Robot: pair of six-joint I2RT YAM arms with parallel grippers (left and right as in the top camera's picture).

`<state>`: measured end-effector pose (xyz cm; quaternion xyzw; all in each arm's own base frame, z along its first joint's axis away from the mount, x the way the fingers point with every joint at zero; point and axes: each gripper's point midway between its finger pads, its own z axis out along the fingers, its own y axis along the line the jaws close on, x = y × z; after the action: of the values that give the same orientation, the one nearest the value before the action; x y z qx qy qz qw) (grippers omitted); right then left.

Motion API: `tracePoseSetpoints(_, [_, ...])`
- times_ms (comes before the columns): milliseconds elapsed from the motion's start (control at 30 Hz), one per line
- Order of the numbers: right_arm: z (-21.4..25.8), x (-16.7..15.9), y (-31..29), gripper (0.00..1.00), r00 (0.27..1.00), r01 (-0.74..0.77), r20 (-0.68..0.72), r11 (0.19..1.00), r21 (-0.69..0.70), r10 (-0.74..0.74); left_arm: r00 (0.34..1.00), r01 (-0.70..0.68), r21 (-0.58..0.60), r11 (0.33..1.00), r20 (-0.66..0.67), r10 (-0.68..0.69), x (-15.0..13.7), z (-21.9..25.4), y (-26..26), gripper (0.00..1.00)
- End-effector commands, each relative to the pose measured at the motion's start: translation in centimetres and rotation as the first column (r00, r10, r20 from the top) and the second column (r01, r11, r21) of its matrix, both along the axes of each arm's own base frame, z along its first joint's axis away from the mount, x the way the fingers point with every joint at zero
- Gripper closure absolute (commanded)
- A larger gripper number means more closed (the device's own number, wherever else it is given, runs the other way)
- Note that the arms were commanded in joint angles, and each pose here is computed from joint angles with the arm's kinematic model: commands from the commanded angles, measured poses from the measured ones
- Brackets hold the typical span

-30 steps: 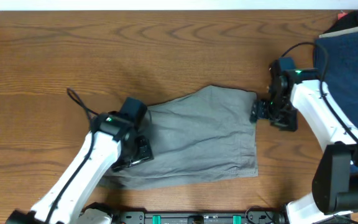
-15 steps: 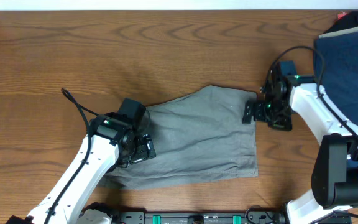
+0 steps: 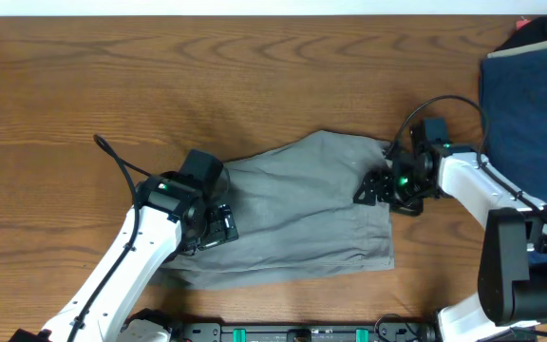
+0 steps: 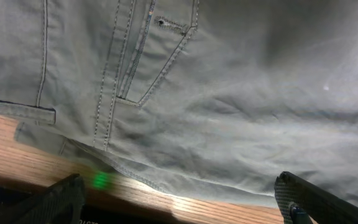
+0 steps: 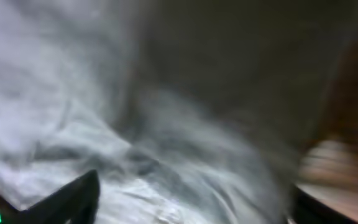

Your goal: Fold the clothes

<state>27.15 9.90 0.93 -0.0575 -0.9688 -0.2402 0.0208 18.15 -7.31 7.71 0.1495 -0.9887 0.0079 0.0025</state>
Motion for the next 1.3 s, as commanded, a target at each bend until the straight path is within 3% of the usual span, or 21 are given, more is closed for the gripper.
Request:
tracePoseSetpoints(0, [-1.0, -2.6, 2.0, 0.43, 0.995, -0.003, -0.100, 0.994, 0.109, 0.014, 1.000, 0.007, 0.015, 1.000, 0.006, -0.007, 0.1, -0.1, 0.2, 0.02])
tracePoseSetpoints(167, [-1.1, -2.4, 1.6, 0.98, 0.992, 0.041, -0.120, 0.995, 0.086, -0.030, 1.000, 0.007, 0.015, 1.000, 0.007, -0.007, 0.1, -0.1, 0.2, 0.02])
tracePoseSetpoints(667, [2.2, -0.2, -9.7, 0.99, 0.950, 0.218, -0.155, 0.933, -0.287, -0.270, 1.000, 0.007, 0.014, 1.000, 0.007, -0.007, 0.1, -0.1, 0.2, 0.02])
tracePoseSetpoints(1000, [9.2, 3.2, -14.0, 0.99, 0.930, 0.338, -0.029, 0.882, -0.330, -0.367, 1.000, 0.007, 0.015, 1.000, 0.007, -0.007, 0.1, -0.1, 0.2, 0.02])
tracePoseSetpoints(1100, [12.0, 3.5, -15.5, 0.99, 0.918, 0.373, 0.021, 0.842, -0.389, -0.397, 1.000, 0.006, 0.014, 1.000, 0.007, -0.006, 0.1, -0.1, 0.2, 0.02])
tracePoseSetpoints(1267, [16.2, 3.6, -15.0, 0.99, 0.919, 0.391, 0.105, 0.839, -0.378, -0.380, 1.000, 0.002, 0.010, 1.000, 0.018, -0.003, 0.4, -0.1, 0.1, 0.02])
